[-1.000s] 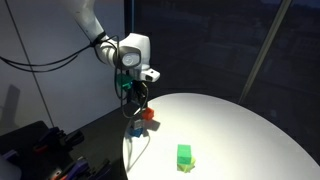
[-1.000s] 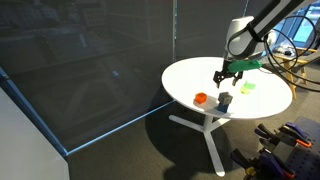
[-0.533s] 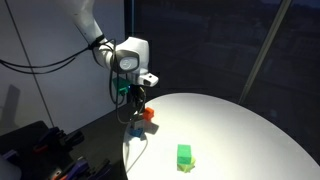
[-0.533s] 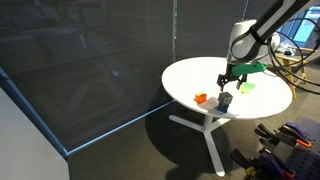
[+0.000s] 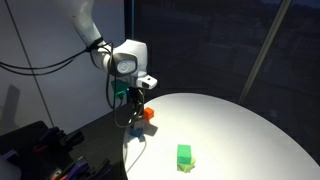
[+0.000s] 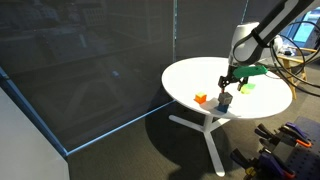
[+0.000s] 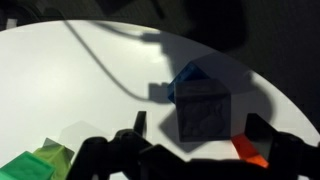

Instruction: Put the grey block on the table

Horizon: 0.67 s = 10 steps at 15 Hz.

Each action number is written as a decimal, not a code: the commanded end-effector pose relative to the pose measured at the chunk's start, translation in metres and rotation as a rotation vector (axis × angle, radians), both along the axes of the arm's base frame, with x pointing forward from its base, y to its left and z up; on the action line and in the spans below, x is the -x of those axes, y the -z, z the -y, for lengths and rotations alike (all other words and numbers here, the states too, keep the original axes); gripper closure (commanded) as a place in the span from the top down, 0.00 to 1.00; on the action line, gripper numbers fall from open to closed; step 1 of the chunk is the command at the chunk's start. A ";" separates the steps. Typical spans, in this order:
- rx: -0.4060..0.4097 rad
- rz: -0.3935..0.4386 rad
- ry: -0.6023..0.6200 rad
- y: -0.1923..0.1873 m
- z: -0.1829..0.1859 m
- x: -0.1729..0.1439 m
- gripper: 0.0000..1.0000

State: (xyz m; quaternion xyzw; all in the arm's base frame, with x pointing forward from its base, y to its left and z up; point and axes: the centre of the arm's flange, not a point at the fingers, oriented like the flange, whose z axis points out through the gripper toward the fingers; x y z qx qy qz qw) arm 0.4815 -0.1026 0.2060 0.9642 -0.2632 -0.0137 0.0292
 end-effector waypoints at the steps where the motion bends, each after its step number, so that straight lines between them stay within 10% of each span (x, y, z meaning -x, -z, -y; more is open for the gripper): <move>1: 0.006 0.028 -0.027 -0.001 0.000 0.009 1.00; 10: -0.003 0.015 -0.047 0.006 0.008 0.005 1.00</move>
